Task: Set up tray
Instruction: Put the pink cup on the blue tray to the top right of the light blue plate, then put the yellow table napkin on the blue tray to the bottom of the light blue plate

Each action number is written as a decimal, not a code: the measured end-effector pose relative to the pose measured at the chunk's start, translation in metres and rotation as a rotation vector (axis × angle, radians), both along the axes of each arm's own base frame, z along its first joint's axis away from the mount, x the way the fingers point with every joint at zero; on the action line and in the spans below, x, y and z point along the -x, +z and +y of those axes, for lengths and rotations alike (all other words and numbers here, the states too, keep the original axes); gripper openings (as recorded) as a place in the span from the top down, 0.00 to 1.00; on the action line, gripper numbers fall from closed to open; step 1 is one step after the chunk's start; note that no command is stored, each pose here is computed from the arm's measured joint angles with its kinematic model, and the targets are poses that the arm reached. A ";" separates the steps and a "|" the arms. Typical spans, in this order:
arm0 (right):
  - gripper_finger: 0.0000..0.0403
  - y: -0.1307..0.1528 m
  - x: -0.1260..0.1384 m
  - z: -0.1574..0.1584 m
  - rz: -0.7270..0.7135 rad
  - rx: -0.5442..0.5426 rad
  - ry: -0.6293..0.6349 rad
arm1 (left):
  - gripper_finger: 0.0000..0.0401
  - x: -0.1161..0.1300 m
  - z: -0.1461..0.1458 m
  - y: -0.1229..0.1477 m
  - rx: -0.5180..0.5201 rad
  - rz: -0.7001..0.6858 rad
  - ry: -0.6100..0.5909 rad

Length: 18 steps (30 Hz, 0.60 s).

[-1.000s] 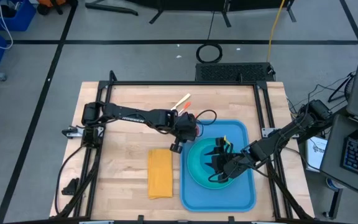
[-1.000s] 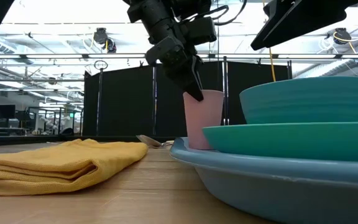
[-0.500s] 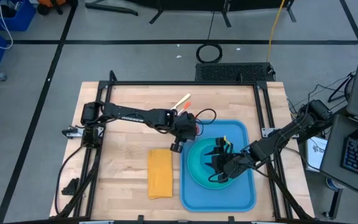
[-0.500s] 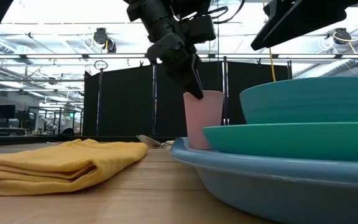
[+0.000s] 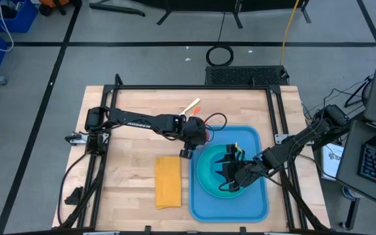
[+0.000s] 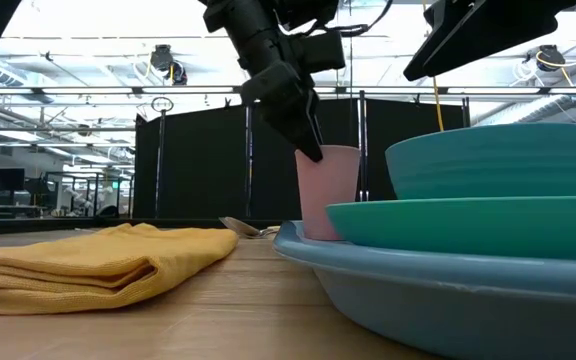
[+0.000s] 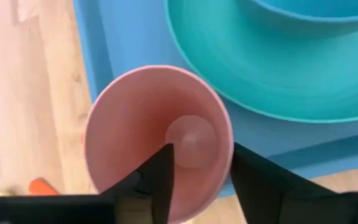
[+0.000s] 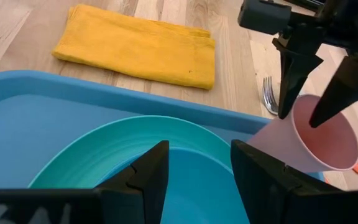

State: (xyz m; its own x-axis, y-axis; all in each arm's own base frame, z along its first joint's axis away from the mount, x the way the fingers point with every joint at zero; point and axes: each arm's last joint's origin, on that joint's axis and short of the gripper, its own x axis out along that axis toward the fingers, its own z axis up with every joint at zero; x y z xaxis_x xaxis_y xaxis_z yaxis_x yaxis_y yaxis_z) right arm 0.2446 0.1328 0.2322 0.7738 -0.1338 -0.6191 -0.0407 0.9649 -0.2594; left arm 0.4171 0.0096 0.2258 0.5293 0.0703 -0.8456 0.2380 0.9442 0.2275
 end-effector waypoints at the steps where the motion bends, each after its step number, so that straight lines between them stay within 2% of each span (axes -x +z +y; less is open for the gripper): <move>1: 0.59 0.000 0.000 0.000 0.000 0.000 0.000 | 0.58 0.000 0.000 0.000 -0.004 -0.001 0.009; 7: 0.59 0.000 0.000 0.000 0.000 0.000 0.000 | 0.52 0.001 -0.001 0.003 -0.005 -0.005 0.029; 12: 0.59 0.000 0.000 0.000 0.000 0.000 0.000 | 0.53 0.004 -0.001 0.009 0.004 -0.014 0.040; 18: 0.59 0.000 0.000 0.000 -0.001 -0.001 0.000 | 0.53 0.015 -0.005 0.029 0.014 -0.040 0.048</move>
State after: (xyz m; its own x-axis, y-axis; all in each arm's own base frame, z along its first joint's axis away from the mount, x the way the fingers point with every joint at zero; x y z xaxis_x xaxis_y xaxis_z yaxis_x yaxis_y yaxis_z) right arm 0.2445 0.1327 0.2323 0.7742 -0.1331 -0.6187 -0.0408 0.9651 -0.2587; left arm 0.4026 0.0048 0.2547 0.5588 0.0844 -0.8250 0.1833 0.9576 0.2221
